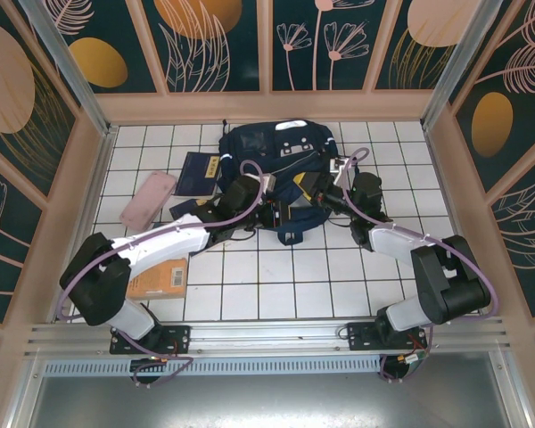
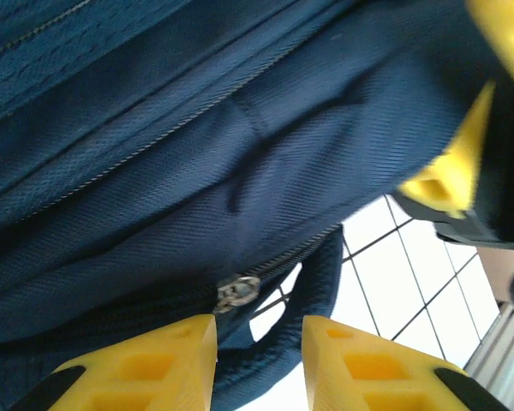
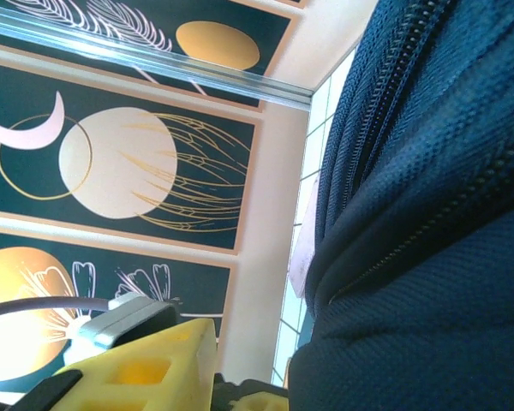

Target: Pack the student bag

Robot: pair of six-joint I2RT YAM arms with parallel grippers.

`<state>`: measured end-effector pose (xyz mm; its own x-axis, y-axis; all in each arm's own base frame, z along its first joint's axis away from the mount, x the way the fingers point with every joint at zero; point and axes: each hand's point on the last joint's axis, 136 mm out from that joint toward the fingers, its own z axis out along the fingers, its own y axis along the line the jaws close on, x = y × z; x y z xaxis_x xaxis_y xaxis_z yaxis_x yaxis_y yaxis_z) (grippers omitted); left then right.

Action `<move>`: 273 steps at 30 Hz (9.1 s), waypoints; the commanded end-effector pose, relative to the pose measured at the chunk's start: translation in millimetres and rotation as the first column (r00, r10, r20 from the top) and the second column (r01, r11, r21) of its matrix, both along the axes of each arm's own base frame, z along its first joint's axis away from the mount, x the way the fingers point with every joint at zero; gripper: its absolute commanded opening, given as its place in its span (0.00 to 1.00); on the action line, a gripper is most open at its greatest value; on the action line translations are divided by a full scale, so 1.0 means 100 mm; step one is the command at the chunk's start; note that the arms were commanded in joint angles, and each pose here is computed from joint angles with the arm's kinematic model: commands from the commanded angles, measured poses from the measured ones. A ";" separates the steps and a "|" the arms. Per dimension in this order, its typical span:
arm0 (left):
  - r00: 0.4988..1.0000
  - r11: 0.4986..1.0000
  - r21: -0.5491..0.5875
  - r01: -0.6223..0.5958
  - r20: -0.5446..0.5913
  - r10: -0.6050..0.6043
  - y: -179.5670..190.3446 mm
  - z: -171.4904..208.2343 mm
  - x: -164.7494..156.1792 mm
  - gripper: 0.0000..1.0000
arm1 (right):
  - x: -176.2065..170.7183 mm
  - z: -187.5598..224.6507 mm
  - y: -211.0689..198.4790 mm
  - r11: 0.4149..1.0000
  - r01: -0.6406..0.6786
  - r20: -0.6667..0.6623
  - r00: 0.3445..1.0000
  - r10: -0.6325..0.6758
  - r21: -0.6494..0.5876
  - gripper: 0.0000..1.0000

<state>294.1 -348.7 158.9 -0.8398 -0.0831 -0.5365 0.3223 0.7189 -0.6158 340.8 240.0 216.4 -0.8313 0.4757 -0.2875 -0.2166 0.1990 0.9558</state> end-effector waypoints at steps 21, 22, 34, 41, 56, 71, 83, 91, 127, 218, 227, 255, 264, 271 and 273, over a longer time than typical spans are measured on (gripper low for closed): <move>0.977 0.941 0.267 -0.208 0.001 0.215 0.29 -0.58 0.28 0.23 | -0.12 0.48 0.29 0.996 -0.067 0.124 0.990 0.060 0.057 0.30; 0.974 0.937 0.274 -0.217 0.001 0.225 0.31 -0.59 0.28 0.20 | -0.12 0.47 0.30 0.997 -0.064 0.122 0.991 0.058 0.048 0.29; 0.964 0.893 0.364 -0.264 0.098 0.246 0.58 -0.40 0.30 0.00 | -0.01 0.18 0.14 0.984 0.068 0.118 0.992 -0.049 -0.163 0.24; 0.961 0.870 0.409 -0.276 0.148 0.235 0.73 -0.22 0.30 0.00 | -0.01 -0.16 -0.18 0.921 0.199 0.098 0.980 -0.176 -0.335 0.19; 0.977 0.882 0.436 -0.182 0.185 0.110 0.74 0.00 0.25 0.00 | -0.11 -0.37 -0.04 0.966 0.139 -0.127 0.978 -0.169 -0.217 0.29; 0.985 0.909 0.414 -0.056 0.172 -0.018 0.49 -0.08 0.23 0.00 | -0.30 -1.18 -0.31 0.881 0.201 -0.565 0.702 -0.434 -0.428 0.47; 0.983 0.865 0.489 -0.107 0.180 0.020 0.68 -0.18 0.24 0.00 | -0.10 -1.26 -0.26 0.869 0.219 -0.540 0.708 -0.454 -0.444 0.10; 0.998 0.894 0.446 -0.054 0.046 0.037 0.73 -0.47 -0.02 0.32 | -0.08 -1.19 -0.34 0.871 0.241 -0.479 0.757 -0.445 -0.428 0.00; 0.998 0.841 0.541 -0.030 -0.034 0.057 0.79 -0.90 0.07 0.00 | -0.07 -1.23 -0.46 0.847 0.250 -0.463 0.748 -0.476 -0.469 0.00; 0.592 0.571 0.288 -0.769 -0.020 0.806 3.29 -0.36 0.42 0.94 | -0.46 -2.09 2.18 0.110 -0.156 -0.098 0.907 0.410 -0.982 0.47; 0.636 0.626 0.258 -0.736 -0.056 0.770 3.17 -0.42 0.45 0.94 | -0.74 -2.41 1.56 -0.097 -0.128 -0.155 0.914 0.374 -0.987 0.46; 0.736 0.821 0.119 -0.558 -0.386 0.556 2.05 -0.89 -0.44 0.82 | -1.02 -1.92 1.04 0.275 -0.333 -0.272 0.932 0.239 -0.902 0.53; 0.731 0.859 0.134 -0.495 -0.470 0.495 1.87 -1.16 -0.72 0.70 | -1.12 -2.11 0.97 0.296 -0.383 -0.327 0.919 0.220 -0.875 0.37; 0.724 0.874 0.150 -0.463 -0.505 0.471 1.82 -1.34 -0.82 0.67 | -1.22 -2.32 0.83 0.290 -0.418 -0.380 0.908 0.178 -0.861 0.34; 0.722 0.874 0.154 -0.460 -0.508 0.470 1.81 -1.37 -0.82 0.67 | -1.22 -2.36 0.79 0.290 -0.421 -0.390 0.907 0.159 -0.860 0.34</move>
